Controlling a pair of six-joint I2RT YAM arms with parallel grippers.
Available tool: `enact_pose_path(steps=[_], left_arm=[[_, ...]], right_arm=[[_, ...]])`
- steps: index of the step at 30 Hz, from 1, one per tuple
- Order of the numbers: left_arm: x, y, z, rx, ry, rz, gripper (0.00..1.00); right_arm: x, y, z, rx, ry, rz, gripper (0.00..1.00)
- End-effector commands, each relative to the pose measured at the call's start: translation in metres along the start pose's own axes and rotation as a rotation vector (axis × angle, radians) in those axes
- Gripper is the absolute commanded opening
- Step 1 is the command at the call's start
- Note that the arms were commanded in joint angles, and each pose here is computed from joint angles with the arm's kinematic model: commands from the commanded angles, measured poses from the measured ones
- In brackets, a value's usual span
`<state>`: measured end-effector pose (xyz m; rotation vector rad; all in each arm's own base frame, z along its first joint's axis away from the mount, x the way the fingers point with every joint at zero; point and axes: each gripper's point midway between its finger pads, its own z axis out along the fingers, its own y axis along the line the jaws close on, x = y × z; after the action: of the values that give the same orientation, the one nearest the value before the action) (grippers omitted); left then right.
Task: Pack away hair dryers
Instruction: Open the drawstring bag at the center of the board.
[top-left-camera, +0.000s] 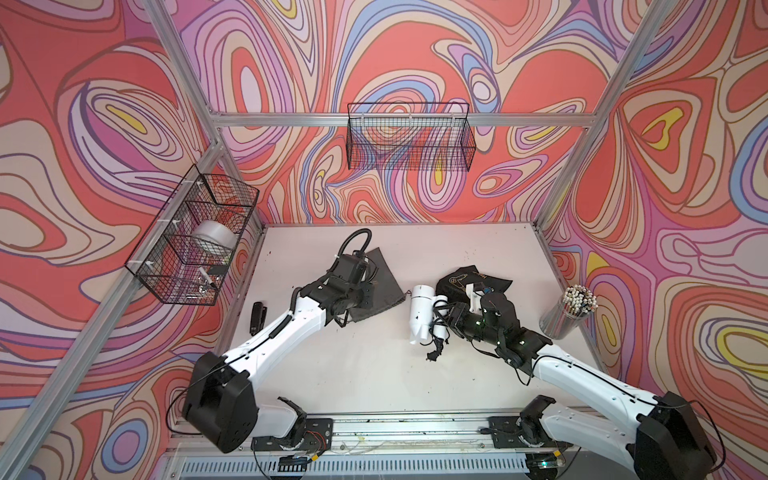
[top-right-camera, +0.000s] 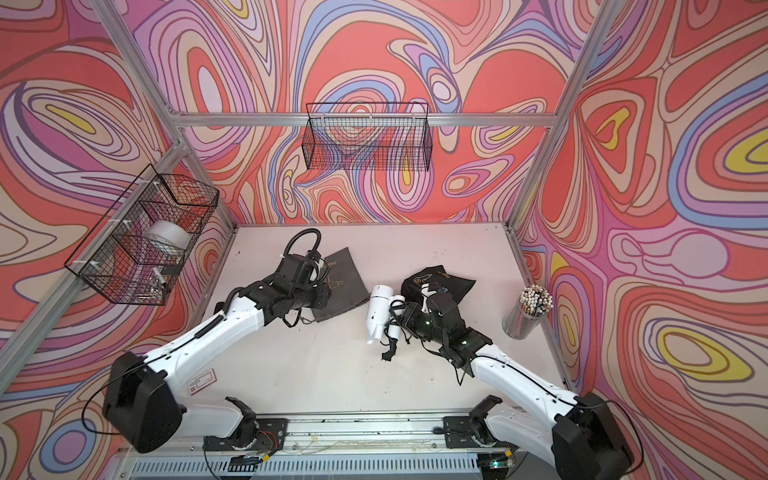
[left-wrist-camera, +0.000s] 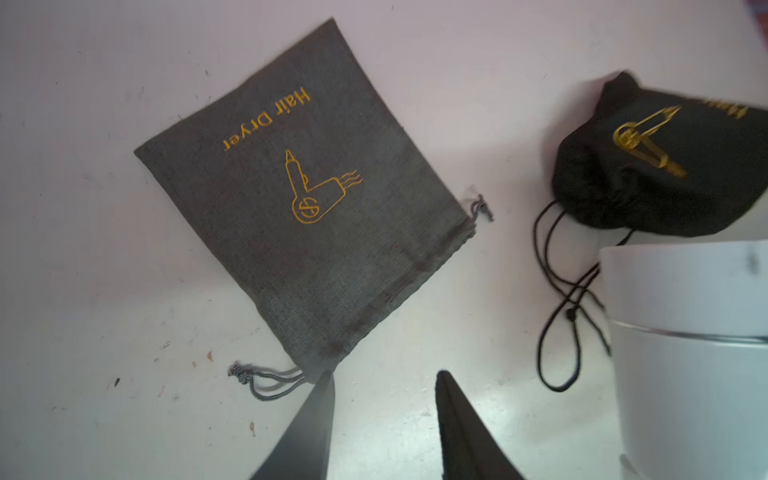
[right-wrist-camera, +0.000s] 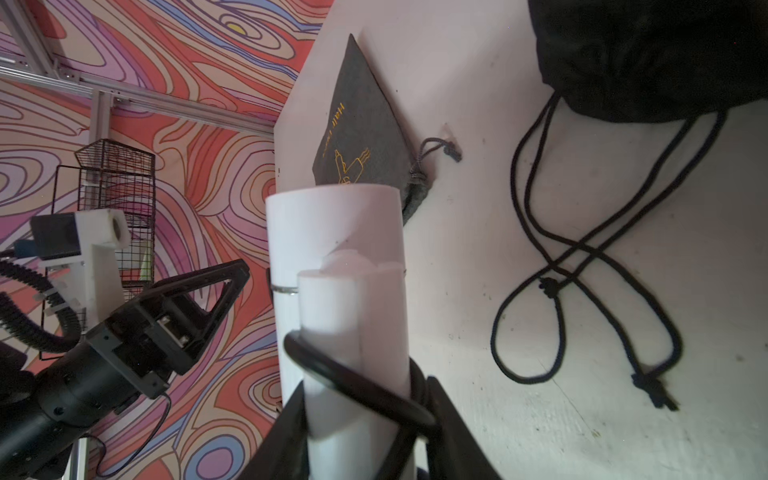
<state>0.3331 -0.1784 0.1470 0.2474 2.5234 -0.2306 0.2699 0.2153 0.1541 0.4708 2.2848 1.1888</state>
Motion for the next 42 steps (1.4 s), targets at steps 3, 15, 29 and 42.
enact_pose_path(steps=[3, 15, 29, 42], left_arm=[[0.031, 0.017, 0.025, -0.092, 0.199, 0.201, 0.44], [0.048, 0.012, 0.081, -0.081, 0.371, 0.303, 0.64], [0.076, -0.03, 0.114, 0.166, 0.465, 0.123, 0.41], [0.07, -0.045, 0.075, 0.219, 0.399, 0.016, 0.45]], right_arm=[[-0.004, 0.008, 0.001, -0.027, 0.007, 0.016, 0.0], [-0.001, -0.001, 0.003, -0.019, 0.026, 0.028, 0.0], [0.0, -0.008, -0.003, -0.014, 0.01, 0.04, 0.0], [0.006, -0.021, -0.002, 0.025, 0.031, 0.032, 0.0]])
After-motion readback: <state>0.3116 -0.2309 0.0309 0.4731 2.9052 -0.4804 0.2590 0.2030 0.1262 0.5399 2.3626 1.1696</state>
